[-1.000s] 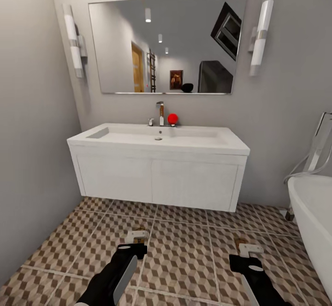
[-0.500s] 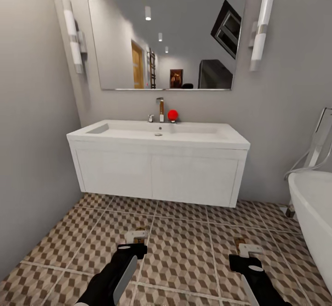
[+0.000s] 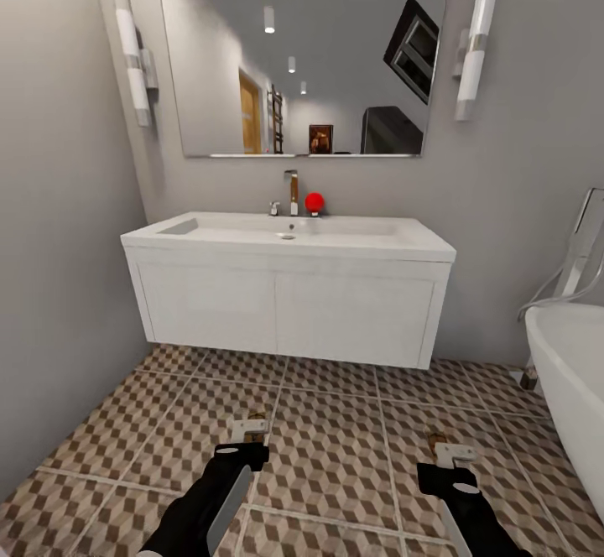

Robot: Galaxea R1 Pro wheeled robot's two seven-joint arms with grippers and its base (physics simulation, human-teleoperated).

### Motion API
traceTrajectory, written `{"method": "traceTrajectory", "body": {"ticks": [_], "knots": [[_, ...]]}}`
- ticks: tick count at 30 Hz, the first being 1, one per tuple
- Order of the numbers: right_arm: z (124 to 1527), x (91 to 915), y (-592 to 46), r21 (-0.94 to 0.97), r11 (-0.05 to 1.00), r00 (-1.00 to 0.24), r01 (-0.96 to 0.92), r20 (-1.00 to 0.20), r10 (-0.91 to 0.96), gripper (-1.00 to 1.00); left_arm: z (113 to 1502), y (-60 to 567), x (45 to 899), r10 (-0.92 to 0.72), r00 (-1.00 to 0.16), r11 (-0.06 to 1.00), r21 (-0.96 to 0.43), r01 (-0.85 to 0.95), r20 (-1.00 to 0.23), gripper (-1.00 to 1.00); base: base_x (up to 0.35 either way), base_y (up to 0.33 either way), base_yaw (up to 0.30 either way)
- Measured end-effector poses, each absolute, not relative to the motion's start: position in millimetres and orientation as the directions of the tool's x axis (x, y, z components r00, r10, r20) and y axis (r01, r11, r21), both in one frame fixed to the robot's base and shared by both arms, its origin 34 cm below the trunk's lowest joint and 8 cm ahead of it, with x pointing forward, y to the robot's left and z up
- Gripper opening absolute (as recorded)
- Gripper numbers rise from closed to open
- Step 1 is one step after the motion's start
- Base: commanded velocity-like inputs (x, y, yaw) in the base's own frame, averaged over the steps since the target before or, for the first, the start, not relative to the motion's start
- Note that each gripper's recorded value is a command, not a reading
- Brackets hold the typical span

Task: Take the four mousetraps from the cabinet in the bathroom and place them on the bathroom floor. Make sure all four end up on the same floor surface, and ensure that at least two of them are either under or directly next to the same bathroom sink.

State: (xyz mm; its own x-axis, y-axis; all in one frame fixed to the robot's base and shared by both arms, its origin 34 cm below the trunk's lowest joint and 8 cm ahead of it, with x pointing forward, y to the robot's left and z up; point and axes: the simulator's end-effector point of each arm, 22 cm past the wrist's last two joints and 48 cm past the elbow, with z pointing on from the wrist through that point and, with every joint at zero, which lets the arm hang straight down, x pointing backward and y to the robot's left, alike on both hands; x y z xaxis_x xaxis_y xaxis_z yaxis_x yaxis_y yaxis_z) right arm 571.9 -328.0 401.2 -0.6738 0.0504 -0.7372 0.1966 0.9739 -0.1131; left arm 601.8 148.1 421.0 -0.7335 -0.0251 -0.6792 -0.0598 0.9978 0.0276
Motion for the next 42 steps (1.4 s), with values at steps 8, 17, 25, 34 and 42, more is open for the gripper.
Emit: {"method": "traceTrajectory", "body": {"ticks": [8,17,25,34,42], "knots": [[384,567,-328,-0.115,0.974,-0.679,0.196,-0.733,0.050,-1.00,403,148,597,-0.025,-0.739,0.998,0.028,-0.060,-0.674,-1.00,0.000,0.000,0.000],[366,563,-328,-0.121,0.974,-0.704,0.192,-0.708,0.050,-1.00,383,149,593,-0.025,-0.763,0.998,0.031,-0.059,-0.646,-1.00,0.000,0.000,0.000],[351,559,-328,-0.126,0.974,-0.725,0.188,-0.687,0.051,-1.00,368,148,589,-0.025,-0.781,0.998,0.032,-0.058,-0.624,-1.00,0.000,0.000,0.000],[351,559,-328,-0.126,0.974,-0.724,0.188,-0.688,0.051,-1.00,369,149,590,-0.022,-0.778,0.998,0.038,-0.059,-0.628,-1.00,0.000,0.000,0.000],[351,559,-328,-0.126,0.974,-0.724,0.188,-0.688,0.051,-1.00,374,150,594,-0.025,-0.769,0.997,0.039,-0.065,-0.638,-1.00,0.000,0.000,0.000]]}}
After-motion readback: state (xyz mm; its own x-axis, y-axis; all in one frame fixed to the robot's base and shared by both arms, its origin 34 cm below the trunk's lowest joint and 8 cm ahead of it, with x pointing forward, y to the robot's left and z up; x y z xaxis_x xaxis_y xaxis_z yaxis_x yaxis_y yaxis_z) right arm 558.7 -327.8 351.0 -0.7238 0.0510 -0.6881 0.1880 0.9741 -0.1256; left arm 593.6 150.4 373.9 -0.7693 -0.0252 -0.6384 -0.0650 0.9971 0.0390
